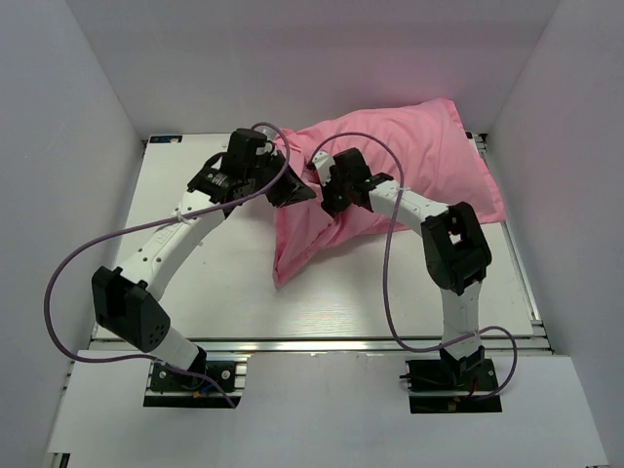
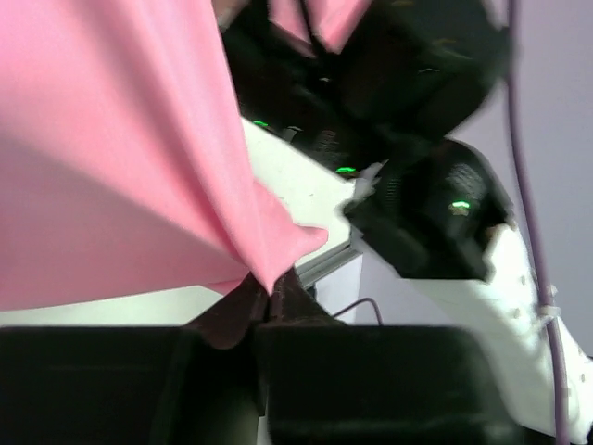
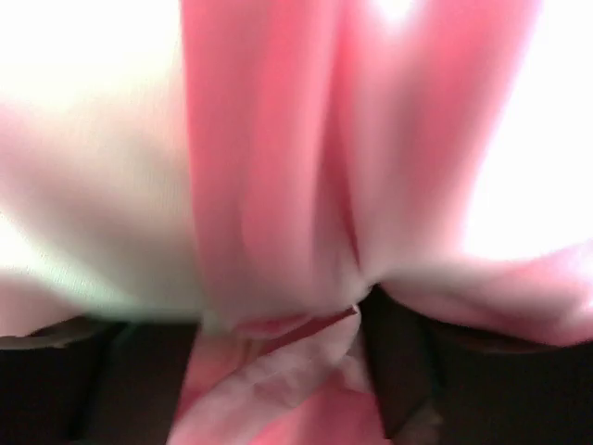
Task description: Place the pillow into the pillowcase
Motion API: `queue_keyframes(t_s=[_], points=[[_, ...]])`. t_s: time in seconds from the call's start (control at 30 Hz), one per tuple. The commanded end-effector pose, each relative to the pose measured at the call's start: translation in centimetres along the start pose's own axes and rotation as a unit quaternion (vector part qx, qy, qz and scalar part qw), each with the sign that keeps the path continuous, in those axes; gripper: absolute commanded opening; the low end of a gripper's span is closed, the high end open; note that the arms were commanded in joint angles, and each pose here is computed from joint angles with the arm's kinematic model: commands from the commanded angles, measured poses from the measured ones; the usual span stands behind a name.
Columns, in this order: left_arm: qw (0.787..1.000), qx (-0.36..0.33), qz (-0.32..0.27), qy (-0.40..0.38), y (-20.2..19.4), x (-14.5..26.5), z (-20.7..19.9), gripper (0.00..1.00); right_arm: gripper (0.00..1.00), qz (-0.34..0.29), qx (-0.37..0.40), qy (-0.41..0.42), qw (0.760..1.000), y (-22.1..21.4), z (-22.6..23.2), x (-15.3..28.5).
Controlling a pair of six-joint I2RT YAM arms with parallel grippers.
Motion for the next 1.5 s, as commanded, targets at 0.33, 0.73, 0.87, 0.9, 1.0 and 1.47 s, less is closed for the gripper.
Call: queue_keyframes(t_s=[0.33,0.73,0.87,0.9,1.0,1.47], points=[[0.987,-0.035,-0.117,0.109,6.1,4.0,4.4,0.81,0.83,-0.198,0.090,0.129,0.968,5.9,-2.2,20.9],[0.978,-0.045,-0.193,0.066,4.4,5.4,7.5,0.42,0.89,-0.161,0.081,-0.017,0.984,3.1,0.6,15.3],[0.985,-0.035,-0.166,0.046,3.9,3.1,8.7,0.47,0.89,-0.136,0.094,-0.047,0.985,4.5,0.9,11.7],[0.986,-0.037,-0.161,0.036,3.9,2.6,8.5,0.47,0.89,-0.132,0.092,-0.055,0.985,4.7,0.6,11.2],[0.987,-0.040,-0.155,0.021,4.4,1.1,8.4,0.47,0.86,-0.109,0.089,-0.084,0.986,5.4,-0.6,8.8],[0.993,-0.034,-0.094,0.057,6.7,-10.6,10.7,0.46,0.00,-0.235,0.097,0.051,0.966,11.1,3.6,19.5]])
Point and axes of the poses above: each gripper's point midway between its finger pads, its own x axis back along the fingers, its own z axis along the line the jaws close on, y = z × x, the point moved 5 cm from there along x, back along the fingers, and after that the axes turned 6 degrees about x, right-handed, at the moved point
